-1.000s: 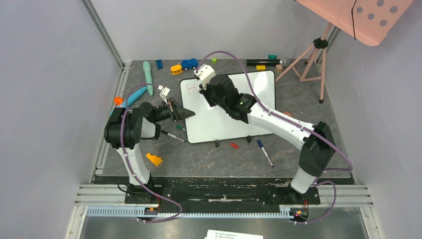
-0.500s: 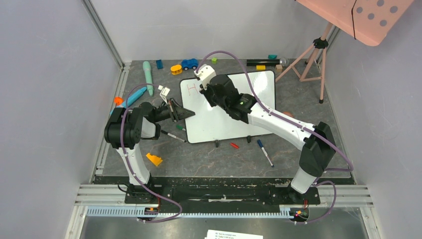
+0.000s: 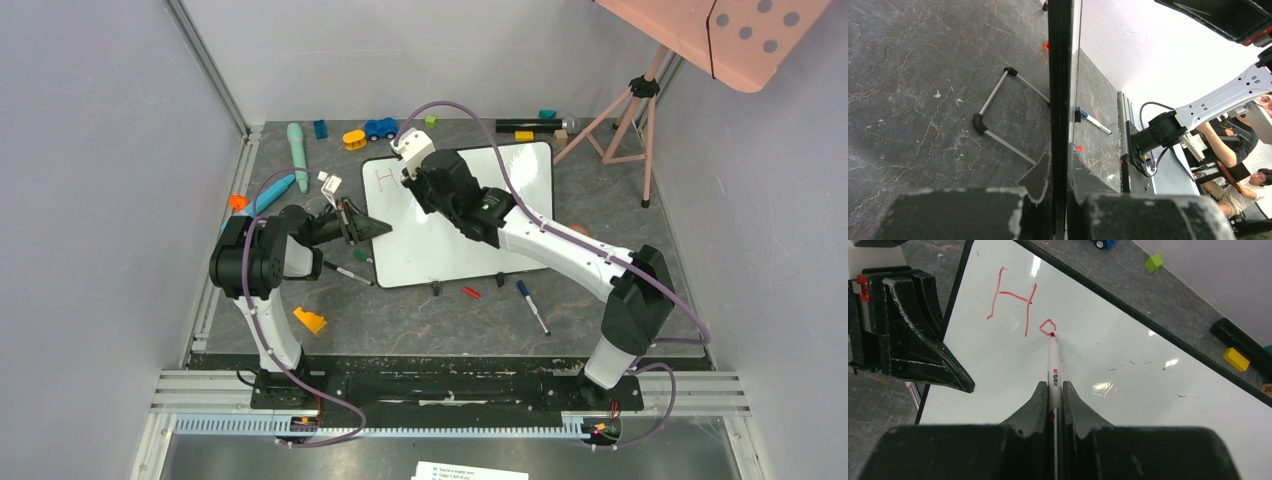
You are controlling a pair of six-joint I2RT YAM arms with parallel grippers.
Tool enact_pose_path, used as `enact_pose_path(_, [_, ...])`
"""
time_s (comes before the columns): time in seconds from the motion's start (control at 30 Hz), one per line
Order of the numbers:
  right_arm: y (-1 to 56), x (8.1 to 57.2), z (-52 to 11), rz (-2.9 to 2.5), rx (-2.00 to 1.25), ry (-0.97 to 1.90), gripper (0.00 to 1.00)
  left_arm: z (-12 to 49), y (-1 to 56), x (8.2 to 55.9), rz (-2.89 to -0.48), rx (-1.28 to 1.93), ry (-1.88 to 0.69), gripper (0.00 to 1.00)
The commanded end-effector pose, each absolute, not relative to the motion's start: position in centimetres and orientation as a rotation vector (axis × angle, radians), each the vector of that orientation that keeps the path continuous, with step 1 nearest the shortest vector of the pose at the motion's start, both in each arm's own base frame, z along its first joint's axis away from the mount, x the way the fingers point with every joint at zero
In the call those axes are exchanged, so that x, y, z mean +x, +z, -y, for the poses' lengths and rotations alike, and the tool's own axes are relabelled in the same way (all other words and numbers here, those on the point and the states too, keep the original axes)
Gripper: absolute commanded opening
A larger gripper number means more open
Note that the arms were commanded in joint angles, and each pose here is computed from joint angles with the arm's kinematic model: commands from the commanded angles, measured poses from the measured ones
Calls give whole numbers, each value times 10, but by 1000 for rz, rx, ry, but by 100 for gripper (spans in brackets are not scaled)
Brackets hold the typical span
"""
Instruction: Write a sentence on the whiteboard
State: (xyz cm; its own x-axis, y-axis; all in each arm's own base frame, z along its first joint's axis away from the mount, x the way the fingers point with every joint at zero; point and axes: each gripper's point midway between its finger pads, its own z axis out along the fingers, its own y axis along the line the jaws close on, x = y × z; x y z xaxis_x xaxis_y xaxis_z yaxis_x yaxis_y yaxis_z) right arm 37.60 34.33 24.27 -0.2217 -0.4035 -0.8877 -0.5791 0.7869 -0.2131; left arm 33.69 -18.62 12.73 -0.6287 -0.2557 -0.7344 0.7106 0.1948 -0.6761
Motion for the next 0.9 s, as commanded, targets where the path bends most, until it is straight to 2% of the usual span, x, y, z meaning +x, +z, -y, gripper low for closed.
enact_pose_path(0.0, [260, 390, -331, -1825, -701, 110, 0, 187, 131, 337, -1603, 537, -1469, 2])
enact_pose_path(0.87, [242, 369, -326, -1873, -755, 175, 0, 187, 131, 336, -1603, 539, -1468, 2])
